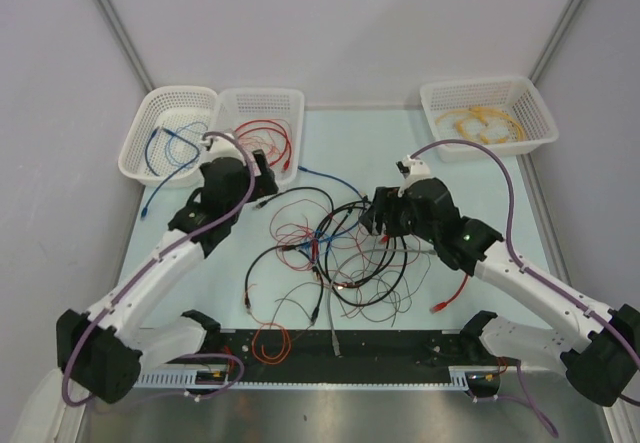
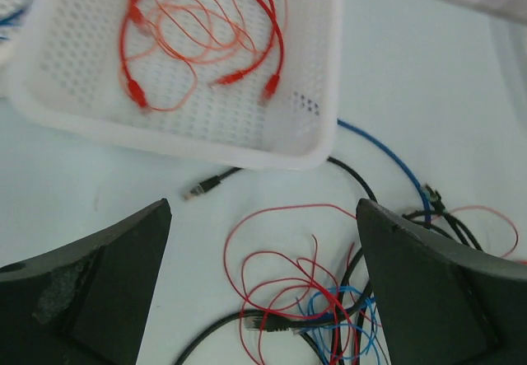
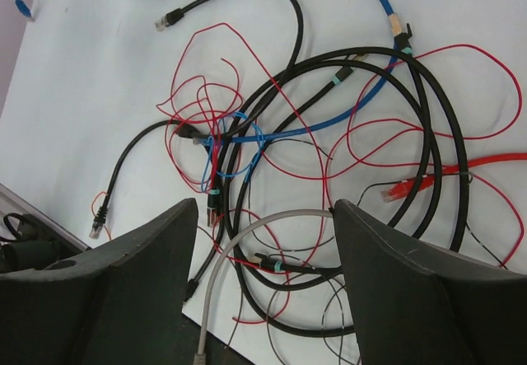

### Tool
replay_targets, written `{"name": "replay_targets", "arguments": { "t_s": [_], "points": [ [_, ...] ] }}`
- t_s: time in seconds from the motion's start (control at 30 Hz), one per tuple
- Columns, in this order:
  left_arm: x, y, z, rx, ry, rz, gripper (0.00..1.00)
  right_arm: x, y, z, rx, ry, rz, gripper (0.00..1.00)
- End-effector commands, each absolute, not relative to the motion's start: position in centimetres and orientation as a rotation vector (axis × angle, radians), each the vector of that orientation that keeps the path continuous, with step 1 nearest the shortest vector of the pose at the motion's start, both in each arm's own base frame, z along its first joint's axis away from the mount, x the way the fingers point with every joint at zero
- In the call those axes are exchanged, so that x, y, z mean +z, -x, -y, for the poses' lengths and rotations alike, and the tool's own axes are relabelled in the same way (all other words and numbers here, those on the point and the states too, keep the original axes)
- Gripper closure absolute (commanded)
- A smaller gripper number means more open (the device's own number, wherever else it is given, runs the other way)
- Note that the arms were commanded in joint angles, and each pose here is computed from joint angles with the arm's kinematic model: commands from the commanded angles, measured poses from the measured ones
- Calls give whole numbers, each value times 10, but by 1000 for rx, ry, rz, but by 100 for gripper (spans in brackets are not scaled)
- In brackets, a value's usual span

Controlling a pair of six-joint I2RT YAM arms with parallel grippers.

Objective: Untangle the cables

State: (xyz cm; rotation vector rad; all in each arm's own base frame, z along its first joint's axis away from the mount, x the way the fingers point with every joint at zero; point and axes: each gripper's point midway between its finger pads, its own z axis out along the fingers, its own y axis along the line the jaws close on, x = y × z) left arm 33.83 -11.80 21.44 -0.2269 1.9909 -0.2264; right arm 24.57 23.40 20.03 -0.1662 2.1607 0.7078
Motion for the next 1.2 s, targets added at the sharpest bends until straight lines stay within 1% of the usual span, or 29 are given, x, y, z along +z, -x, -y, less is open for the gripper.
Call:
{"name": "replay_targets", "arguments": {
  "t_s": [0.0,0.1,0.2,0.23,0.37,0.5,0.57,0.67,0.73,0.77,0.83,0.97,1.0,1.13,1.17],
  "points": [
    [255,-327,57,-54,397,-1872,0,211,-248,-242,727,170,-2104,28],
    [225,-324,27,-17,516,-1979,0,209,-244,-246,738,179,-2106,28],
    [179,-318,-17,64,749,-2091,0,211,-242,-247,742,181,-2101,28],
    [161,-316,-39,106,868,-2111,1,210,-242,-246,737,181,-2101,28],
    [122,-305,-78,146,1124,-2124,0,209,-240,-245,736,186,-2100,28],
    [122,-314,-108,252,1193,-2026,0,206,-238,-248,756,189,-2107,28],
    [123,-319,-117,234,1267,-1989,0,202,-236,-249,762,203,-2117,29],
    [113,-320,-123,134,1461,-1899,0,197,-236,-251,760,213,-2131,28],
    [119,-327,-125,42,1545,-1776,0,195,-236,-252,760,217,-2136,28],
    [114,-324,-125,27,1575,-1748,0,195,-236,-252,760,216,-2137,29],
    [125,-332,-133,-60,1623,-1598,0,194,-236,-252,759,211,-2141,29],
    [116,-330,-147,-129,1736,-1409,1,190,-235,-249,736,212,-2157,29],
    [121,-336,-152,-161,1731,-1347,0,188,-236,-248,727,211,-2160,29],
    [106,-347,-156,-278,1815,-1202,1,183,-236,-247,714,226,-2176,29],
    [91,-345,-155,-288,1845,-1203,0,182,-236,-248,715,230,-2177,29]
  ]
}}
